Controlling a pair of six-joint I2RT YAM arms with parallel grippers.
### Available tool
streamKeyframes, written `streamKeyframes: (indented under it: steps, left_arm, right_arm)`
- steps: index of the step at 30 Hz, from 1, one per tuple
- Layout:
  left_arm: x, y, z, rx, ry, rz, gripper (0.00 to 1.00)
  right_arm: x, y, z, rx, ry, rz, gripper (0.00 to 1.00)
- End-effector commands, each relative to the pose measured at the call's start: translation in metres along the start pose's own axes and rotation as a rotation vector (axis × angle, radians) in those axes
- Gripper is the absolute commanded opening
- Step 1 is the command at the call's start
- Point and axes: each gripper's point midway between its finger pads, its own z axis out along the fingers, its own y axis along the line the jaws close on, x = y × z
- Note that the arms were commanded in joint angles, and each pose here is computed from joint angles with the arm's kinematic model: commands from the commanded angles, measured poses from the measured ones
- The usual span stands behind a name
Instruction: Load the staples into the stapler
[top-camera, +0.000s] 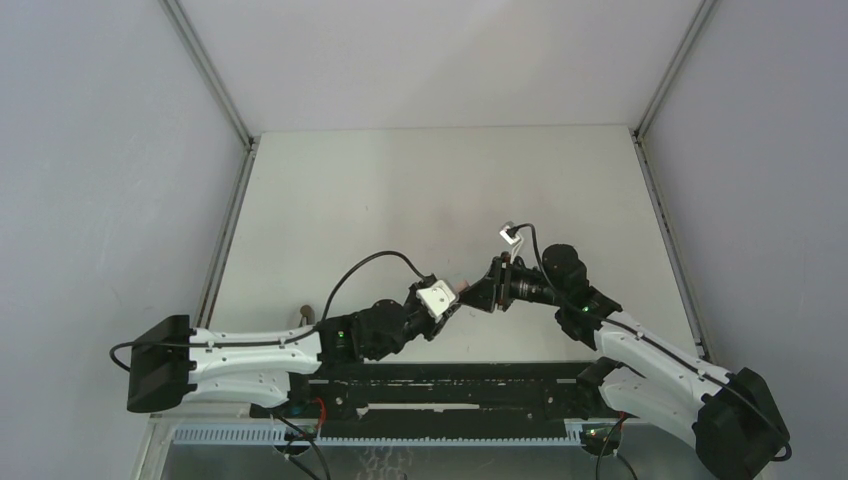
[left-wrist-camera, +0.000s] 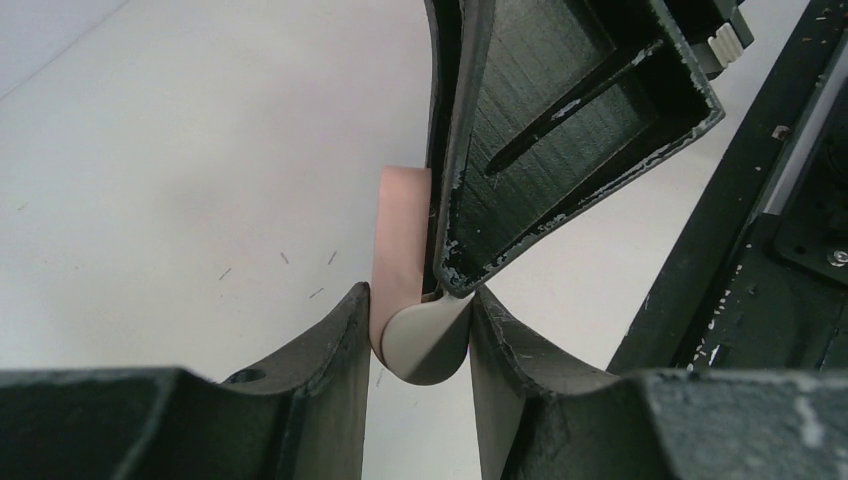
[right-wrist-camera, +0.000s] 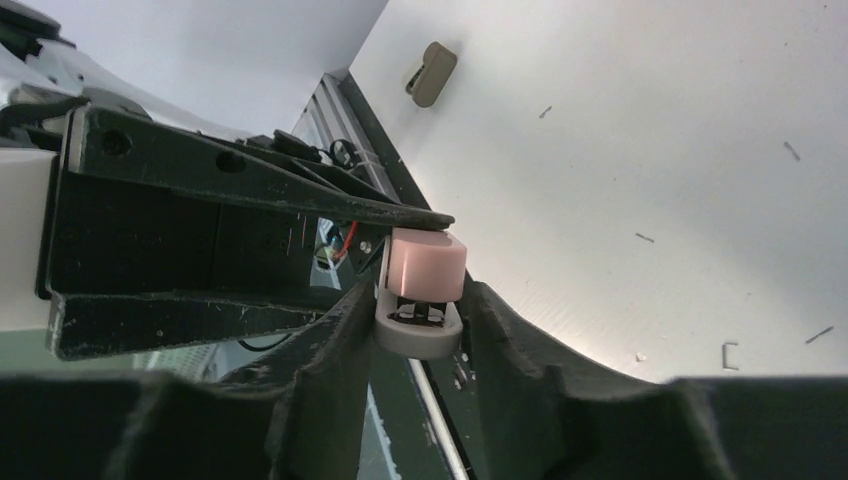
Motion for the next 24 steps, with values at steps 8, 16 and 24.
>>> streamKeyframes:
  steps: [8, 16, 24]
  left_arm:
    - [-0.018, 0.01, -0.007, -0.064, -0.069, -0.093, 0.57]
    - [-0.044, 0.036, -0.049, -0.106, -0.148, -0.355, 0.92]
    - [-0.072, 0.029, -0.037, -0.035, 0.061, -0.57, 0.9]
  right_arm:
    - [-0.018, 0.015, -0.003, -0.027, -0.051, -0.135, 0.0]
    - [-0.022, -0.006, -0.018, 0.122, -0.102, -0.517, 0.0]
    - [-0.028, -0.002, -0.011, 0.149, -0.247, -0.873, 0.0]
